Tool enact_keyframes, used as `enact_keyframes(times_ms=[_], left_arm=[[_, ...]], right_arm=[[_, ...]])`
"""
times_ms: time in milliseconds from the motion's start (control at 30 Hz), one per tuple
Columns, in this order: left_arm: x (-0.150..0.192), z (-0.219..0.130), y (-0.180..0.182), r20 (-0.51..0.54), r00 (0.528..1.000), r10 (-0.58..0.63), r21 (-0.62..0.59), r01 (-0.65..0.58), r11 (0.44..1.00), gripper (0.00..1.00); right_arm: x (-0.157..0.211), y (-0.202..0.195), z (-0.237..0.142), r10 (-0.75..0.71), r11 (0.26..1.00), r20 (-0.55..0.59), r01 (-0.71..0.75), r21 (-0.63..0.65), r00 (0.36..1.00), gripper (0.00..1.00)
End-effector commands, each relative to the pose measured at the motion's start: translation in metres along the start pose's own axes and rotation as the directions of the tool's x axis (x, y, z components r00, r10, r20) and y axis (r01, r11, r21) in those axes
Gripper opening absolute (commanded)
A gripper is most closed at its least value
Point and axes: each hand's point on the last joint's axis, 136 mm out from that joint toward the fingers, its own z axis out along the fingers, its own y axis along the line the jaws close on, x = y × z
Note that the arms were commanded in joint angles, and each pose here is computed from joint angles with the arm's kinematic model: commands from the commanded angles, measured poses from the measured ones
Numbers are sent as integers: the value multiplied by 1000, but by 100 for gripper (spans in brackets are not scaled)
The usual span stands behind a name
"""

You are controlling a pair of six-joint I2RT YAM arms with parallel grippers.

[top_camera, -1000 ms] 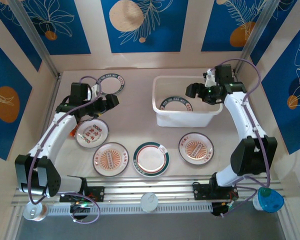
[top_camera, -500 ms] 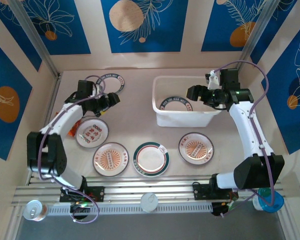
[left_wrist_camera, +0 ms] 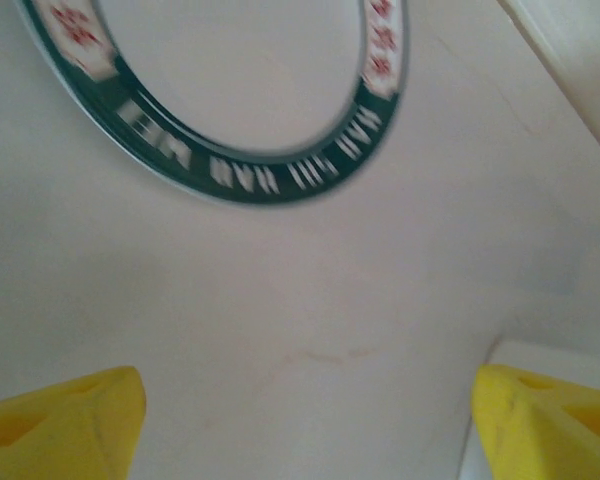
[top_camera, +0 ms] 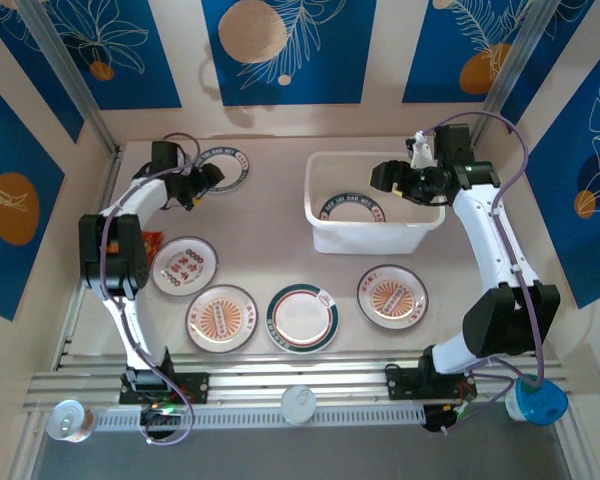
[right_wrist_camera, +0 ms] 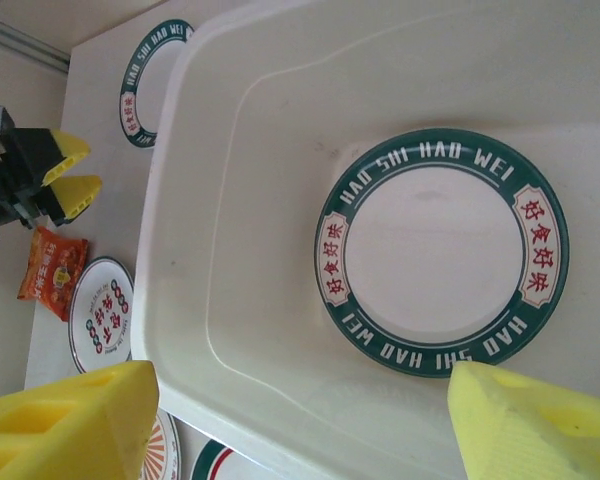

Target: Place the plates into the plastic bin on the countertop

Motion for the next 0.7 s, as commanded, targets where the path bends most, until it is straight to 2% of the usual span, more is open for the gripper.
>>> enact_keyframes(times_ms=[0,300,667], left_arm=[[-27,6,12,39,999,-30,-14,30,999,83],[-47,44,28,14,998,-60,-11,60,998,82],[-59,68,36,15,995,-95,22,95,995,79]], right_arm=[[-6,6,-5,-1,1000,-4,1,4,1000,76],[-15,6,4,2,999,-29,-1,43,1000,74],[-11,15,24,-29,998,-85,33,50,996,72]])
